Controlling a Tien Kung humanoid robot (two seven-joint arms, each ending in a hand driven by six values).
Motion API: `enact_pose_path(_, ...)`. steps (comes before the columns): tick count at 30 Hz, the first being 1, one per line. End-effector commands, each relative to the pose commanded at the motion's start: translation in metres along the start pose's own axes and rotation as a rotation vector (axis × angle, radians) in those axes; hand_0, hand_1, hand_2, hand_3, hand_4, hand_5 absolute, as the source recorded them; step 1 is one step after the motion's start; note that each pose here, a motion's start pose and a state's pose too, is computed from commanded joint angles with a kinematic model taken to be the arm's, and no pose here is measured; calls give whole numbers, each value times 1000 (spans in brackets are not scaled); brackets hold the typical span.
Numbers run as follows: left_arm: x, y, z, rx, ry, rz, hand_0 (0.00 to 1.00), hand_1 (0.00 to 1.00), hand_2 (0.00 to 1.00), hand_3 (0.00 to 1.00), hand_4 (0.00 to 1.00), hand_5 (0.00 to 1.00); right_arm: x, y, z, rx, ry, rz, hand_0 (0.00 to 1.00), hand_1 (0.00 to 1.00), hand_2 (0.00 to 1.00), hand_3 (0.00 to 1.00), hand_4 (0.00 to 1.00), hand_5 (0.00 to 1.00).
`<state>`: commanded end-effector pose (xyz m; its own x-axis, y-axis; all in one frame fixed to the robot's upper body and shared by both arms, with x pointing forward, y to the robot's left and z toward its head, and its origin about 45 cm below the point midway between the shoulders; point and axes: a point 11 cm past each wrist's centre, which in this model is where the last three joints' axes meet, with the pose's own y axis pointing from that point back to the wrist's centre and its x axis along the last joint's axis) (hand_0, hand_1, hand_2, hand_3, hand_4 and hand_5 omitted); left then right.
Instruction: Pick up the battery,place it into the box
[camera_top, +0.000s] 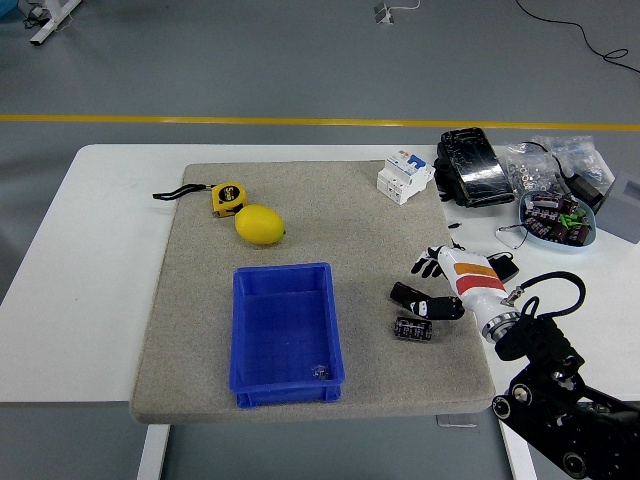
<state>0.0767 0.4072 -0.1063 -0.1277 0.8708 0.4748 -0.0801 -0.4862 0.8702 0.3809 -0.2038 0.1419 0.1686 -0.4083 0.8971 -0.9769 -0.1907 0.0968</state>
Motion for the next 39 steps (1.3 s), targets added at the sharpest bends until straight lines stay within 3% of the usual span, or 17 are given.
enact_pose_path(20, 0, 0, 2, -3, -5, 0, 604, 581, 627, 582, 635, 595, -17, -4, -2, -27, 7, -2, 374, 418, 449, 478, 943, 192)
enact_pose_path(21, 0, 0, 2, -3, -5, 0, 603, 579, 625, 581, 635, 595, -18, -4, -2, -28, 6, 0, 323, 405, 440, 465, 881, 160)
enact_pose_path(26, -1, 1, 4, -6, -4, -1, 603, 579, 625, 581, 635, 595, -22, -4, 0, -36, 11, -7, 323, 405, 440, 465, 881, 160)
enact_pose_path(27, -1, 1, 4, -7, -4, -1, 604, 578, 623, 581, 635, 594, -23, -4, 1, -38, 11, -8, 312, 403, 439, 462, 825, 129)
enact_pose_path(32, -1, 1, 6, -9, -5, -2, 604, 578, 623, 581, 635, 594, -25, -5, 3, -44, 13, -5, 312, 403, 439, 462, 825, 129)
enact_pose_path(33, -1, 1, 6, -10, -4, -2, 604, 577, 622, 582, 635, 594, -24, -5, 3, -44, 12, -1, 309, 401, 436, 459, 750, 93)
enact_pose_path(39, -1, 1, 6, -10, -4, -2, 603, 577, 621, 582, 635, 595, -21, -7, 3, -41, 7, 16, 311, 397, 434, 453, 720, 71)
